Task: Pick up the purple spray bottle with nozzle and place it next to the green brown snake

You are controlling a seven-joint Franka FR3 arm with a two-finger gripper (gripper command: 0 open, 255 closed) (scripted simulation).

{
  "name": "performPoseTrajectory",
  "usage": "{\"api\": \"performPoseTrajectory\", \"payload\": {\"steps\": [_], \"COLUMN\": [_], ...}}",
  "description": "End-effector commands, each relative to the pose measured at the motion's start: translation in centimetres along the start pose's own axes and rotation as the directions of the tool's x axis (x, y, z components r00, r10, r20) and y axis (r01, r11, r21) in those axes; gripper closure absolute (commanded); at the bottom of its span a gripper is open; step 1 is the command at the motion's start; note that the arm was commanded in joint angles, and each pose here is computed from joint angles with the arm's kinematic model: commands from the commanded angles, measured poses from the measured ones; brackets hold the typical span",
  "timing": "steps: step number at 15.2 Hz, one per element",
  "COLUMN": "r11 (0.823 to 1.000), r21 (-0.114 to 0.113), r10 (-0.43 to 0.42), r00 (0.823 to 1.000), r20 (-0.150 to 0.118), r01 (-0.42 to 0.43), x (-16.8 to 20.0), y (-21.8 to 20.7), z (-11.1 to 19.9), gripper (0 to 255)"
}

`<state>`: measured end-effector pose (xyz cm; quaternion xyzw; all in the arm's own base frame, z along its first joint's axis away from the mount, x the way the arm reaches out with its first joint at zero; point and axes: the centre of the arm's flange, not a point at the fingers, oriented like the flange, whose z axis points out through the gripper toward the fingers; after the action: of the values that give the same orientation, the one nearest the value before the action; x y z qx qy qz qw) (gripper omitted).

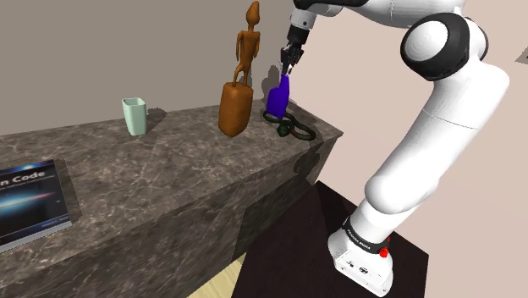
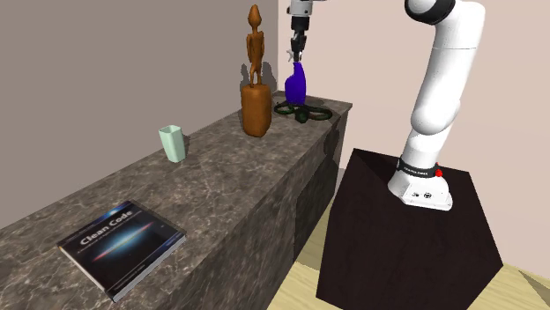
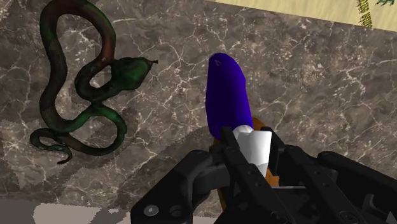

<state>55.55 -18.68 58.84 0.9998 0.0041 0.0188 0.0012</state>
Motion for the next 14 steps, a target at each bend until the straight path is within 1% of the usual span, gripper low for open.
{"api": "performPoseTrajectory", "payload": {"steps": [1,14], "r11": [1.000,1.000], "r21": [0.000,0.000], "r10": [0.000,0.000], "r00": [1.000,1.000], "r20": [-0.001,-0.001], "r01": [0.000,0.000], "x": [-0.1,-0.3], "y": [0.1,0.0], "z": [1.1,7.9], "gripper": [255,255]}}
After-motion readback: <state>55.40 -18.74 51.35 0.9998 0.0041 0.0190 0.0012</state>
